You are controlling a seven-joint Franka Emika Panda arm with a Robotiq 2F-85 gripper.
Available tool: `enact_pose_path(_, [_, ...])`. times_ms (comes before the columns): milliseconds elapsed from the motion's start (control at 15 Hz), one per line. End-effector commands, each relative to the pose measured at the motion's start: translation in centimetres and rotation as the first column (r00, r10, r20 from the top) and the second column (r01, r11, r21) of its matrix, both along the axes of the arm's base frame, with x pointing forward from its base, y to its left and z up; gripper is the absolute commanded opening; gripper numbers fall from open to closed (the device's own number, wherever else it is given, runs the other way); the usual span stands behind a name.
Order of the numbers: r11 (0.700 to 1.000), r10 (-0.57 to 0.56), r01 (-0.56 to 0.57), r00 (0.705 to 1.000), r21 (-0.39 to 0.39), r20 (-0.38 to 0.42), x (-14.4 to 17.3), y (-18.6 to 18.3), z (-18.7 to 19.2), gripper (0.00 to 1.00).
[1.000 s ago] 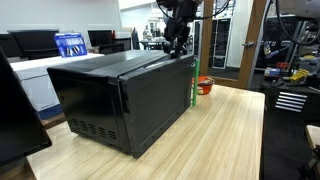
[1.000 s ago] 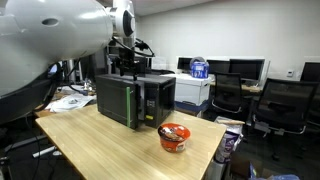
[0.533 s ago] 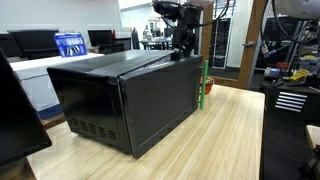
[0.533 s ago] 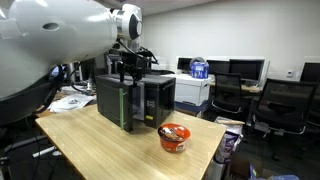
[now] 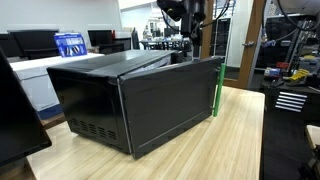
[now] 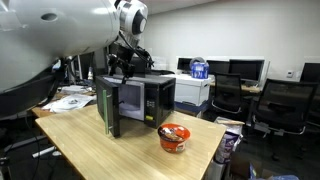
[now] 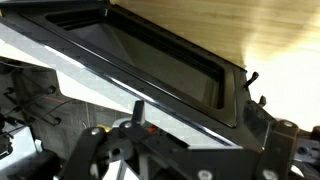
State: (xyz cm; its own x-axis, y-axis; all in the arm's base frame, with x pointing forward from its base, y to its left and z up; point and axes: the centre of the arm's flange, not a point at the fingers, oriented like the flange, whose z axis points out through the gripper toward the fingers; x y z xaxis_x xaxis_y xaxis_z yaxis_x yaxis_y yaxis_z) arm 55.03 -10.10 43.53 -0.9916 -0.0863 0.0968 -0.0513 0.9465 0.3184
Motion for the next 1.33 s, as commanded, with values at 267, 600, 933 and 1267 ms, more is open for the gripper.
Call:
enact_pose_path(267, [0.979, 0.205, -0.201, 0.968, 0.040, -0.144, -9.1, 8.9, 0.8, 1.00])
enact_pose_path(600, [0.952, 0.307, -0.304, 0.930, 0.047, -0.202, -14.8, 14.4, 1.2, 1.00])
enact_pose_path(933, [0.964, 0.236, -0.227, 0.970, 0.140, -0.050, -13.7, 15.3, 6.2, 1.00])
enact_pose_path(1267, [0.972, 0.091, -0.121, 0.984, 0.199, 0.155, -10.5, 13.2, 8.9, 1.00])
